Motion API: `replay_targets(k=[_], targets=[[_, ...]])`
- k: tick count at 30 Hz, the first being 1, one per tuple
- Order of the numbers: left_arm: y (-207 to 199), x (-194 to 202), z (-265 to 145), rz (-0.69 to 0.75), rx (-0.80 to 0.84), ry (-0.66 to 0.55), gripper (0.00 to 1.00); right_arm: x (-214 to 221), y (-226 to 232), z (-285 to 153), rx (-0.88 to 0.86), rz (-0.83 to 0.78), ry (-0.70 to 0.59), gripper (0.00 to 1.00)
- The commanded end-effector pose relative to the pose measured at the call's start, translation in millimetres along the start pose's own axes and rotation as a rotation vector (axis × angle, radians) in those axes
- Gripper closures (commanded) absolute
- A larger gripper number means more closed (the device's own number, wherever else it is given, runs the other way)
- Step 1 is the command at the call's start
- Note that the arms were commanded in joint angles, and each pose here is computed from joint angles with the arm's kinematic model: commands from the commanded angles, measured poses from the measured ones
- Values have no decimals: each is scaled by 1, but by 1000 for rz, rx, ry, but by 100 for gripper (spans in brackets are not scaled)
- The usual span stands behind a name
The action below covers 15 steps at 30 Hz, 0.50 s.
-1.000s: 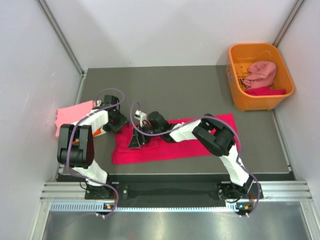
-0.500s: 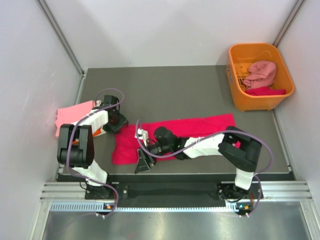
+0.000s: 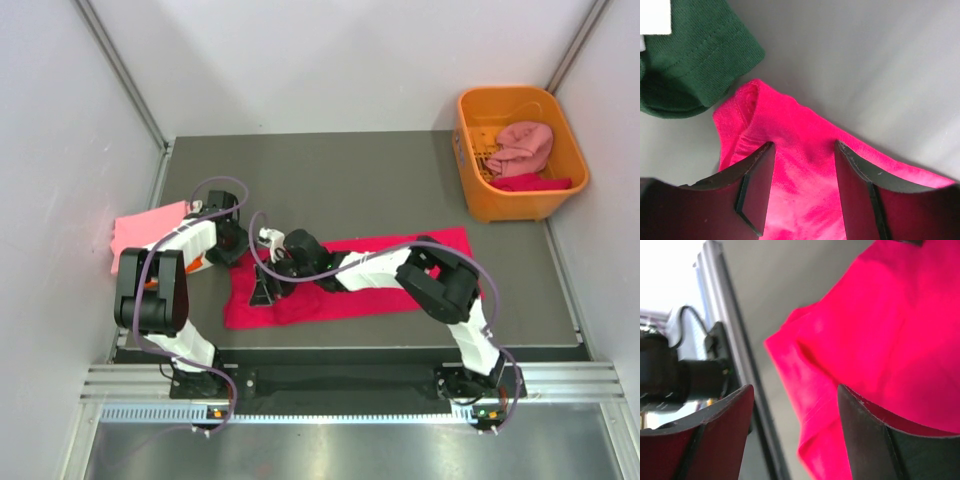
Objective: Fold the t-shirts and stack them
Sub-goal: Fold the tshirt
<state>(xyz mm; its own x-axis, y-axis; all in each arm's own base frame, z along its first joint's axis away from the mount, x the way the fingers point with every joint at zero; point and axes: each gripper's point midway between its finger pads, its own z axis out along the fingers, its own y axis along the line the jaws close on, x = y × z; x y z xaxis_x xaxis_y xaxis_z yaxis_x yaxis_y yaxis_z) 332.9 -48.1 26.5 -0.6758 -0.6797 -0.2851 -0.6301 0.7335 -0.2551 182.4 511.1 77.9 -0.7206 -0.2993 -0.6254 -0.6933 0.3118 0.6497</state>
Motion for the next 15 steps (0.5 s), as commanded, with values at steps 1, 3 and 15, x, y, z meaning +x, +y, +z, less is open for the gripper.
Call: replay_targets(k=[1,3,15], targets=[[-5,-9,-10,-1,20,-26,44,-12,-5,15,10,-8,-24,32],[-6,-9,-10,-1,26,-24,44,-11,-10,22,10,-2,-27,32],[-7,-10,-12,4,30,-23,44,8,-1,28,-76,6,3,37]])
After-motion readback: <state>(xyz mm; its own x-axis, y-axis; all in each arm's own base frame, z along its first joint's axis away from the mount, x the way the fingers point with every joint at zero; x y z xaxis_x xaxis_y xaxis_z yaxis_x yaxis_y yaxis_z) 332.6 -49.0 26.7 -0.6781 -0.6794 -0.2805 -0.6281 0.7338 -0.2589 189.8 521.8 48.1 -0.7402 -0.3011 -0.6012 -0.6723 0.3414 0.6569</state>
